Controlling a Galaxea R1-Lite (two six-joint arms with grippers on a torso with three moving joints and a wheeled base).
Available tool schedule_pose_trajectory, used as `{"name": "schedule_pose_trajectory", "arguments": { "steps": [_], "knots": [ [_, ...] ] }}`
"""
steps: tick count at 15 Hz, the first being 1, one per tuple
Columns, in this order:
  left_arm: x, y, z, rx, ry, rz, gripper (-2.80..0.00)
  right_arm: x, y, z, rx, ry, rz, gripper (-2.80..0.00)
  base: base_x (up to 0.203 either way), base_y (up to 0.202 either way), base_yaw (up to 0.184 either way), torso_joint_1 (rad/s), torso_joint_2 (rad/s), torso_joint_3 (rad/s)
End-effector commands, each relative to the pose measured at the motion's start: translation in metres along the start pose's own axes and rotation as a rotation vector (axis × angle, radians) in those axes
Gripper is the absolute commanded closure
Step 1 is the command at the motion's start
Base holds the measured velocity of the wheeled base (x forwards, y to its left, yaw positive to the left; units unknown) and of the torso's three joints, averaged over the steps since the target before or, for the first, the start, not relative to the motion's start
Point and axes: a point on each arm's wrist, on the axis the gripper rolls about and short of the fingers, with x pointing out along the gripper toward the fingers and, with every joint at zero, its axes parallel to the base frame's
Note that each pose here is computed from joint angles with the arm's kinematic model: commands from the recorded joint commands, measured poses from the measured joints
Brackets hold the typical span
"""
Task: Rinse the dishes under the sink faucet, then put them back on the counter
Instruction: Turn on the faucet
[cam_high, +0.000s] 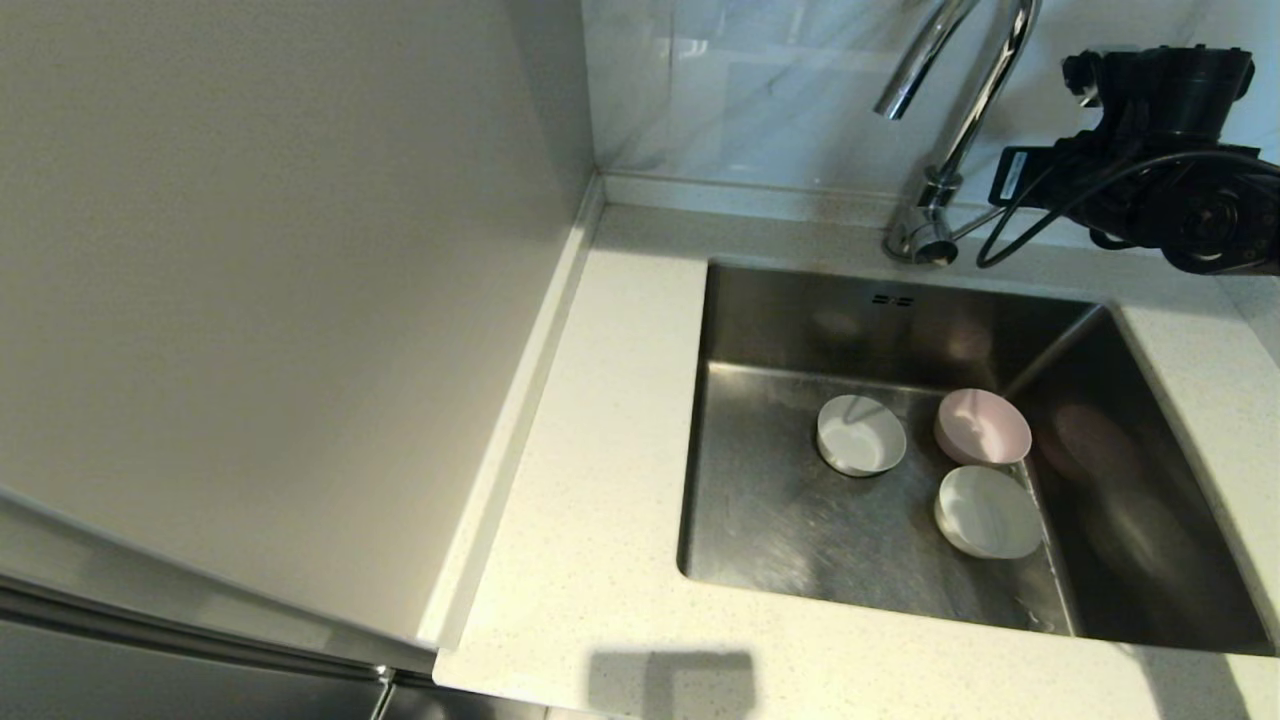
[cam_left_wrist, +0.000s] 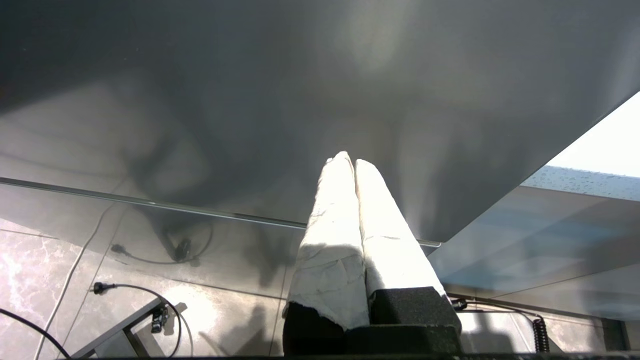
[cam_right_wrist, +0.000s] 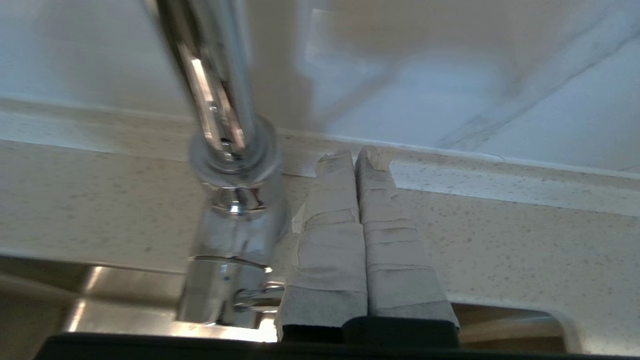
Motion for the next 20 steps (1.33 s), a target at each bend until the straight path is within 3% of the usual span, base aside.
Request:
{"name": "schedule_pose_trajectory", "arguments": {
  "steps": [1, 5, 12, 16, 18, 20],
  "knots": [
    [0.0, 0.0, 0.0, -0.001, -0.004, 0.001, 0.0, 0.003, -0.006, -0.002, -0.013, 0.003, -0.012, 0.0, 0.0, 0.0, 0.0, 0.0, 0.0, 0.0],
    [0.0, 0.0, 0.0, -0.001, -0.004, 0.001, 0.0, 0.0, -0.021, 0.001, -0.115, 0.01, -0.004, 0.0, 0.0, 0.0, 0.0, 0.0, 0.0, 0.0],
    [0.0, 0.0, 0.0, -0.001, -0.004, 0.001, 0.0, -0.02, -0.022, 0.004, -0.142, 0.162, 0.09, 0.0, 0.0, 0.0, 0.0, 0.0, 0.0, 0.0],
    [0.0, 0.0, 0.0, -0.001, -0.004, 0.001, 0.0, -0.023, -0.037, 0.007, -0.2, 0.157, 0.122, 0.0, 0.0, 0.0, 0.0, 0.0, 0.0, 0.0],
    [0.0, 0.0, 0.0, -0.001, -0.004, 0.001, 0.0, -0.026, -0.05, 0.01, -0.266, 0.142, 0.148, 0.0, 0.0, 0.0, 0.0, 0.0, 0.0, 0.0],
    [0.0, 0.0, 0.0, -0.001, -0.004, 0.001, 0.0, -0.027, -0.052, 0.012, -0.272, 0.136, 0.161, 0.0, 0.0, 0.0, 0.0, 0.0, 0.0, 0.0]
  ]
}}
